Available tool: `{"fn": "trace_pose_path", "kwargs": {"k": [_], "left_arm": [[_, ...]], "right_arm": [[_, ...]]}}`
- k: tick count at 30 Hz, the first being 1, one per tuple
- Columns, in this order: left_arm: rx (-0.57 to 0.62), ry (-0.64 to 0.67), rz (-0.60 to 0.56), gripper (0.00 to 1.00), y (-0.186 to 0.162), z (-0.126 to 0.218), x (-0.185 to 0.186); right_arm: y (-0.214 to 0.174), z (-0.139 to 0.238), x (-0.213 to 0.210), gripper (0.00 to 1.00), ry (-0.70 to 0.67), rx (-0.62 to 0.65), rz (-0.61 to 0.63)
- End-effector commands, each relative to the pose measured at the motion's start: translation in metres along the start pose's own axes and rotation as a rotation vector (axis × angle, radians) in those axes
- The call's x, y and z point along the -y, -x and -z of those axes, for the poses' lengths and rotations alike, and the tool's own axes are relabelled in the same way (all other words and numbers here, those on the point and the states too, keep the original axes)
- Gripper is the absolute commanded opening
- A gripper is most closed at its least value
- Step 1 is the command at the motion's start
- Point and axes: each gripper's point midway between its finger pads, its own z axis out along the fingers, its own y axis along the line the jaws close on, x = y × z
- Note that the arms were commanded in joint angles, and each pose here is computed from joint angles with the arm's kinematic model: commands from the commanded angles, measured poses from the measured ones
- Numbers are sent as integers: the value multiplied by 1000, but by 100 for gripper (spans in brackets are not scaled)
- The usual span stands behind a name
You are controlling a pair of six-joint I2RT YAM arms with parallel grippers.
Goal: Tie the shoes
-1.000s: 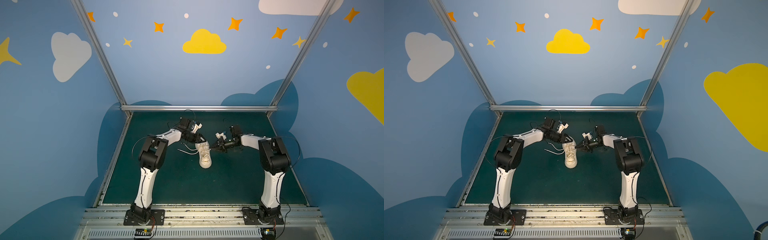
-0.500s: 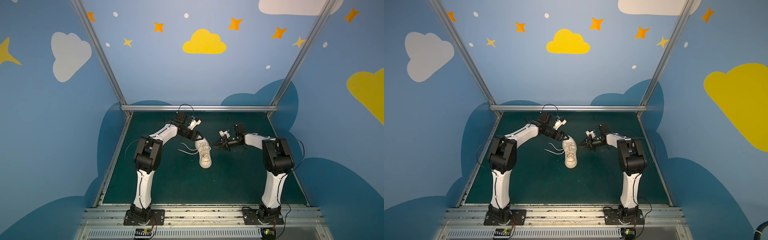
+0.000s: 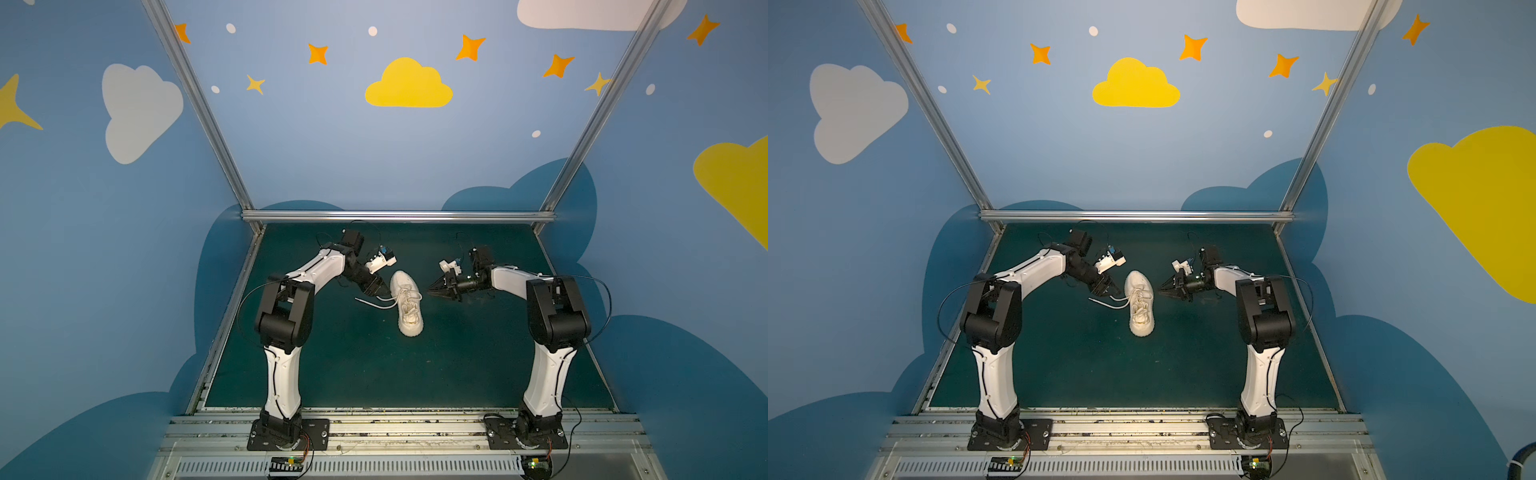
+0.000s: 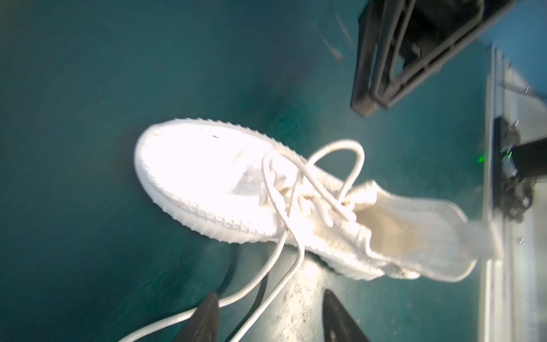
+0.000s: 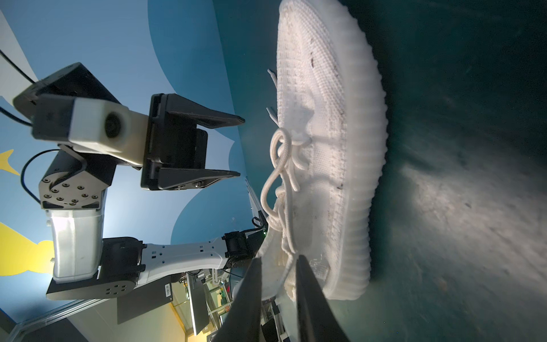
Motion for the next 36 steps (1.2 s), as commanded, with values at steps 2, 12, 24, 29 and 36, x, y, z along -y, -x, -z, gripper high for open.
{"fn": "trace_pose_path", "kwargs": {"k": [2,12,24,29,36], "left_arm": [[-5,29,-166,52,-4,-2,2],[-50,36,-302,46,-16,-21,6],[-123,129,-403,39,-23,-40,-6],[-164,153,-435,37,-27,-44,-14],[-197,159,-442,27,-37,-48,-18]], "right_arm": [[-6,7,-11,22,20,-3,21],[-7,7,-11,21,24,-5,16],[-10,9,-10,21,33,-11,10],[-11,10,-10,21,33,-11,7],[-11,12,-10,21,35,-11,6]]}}
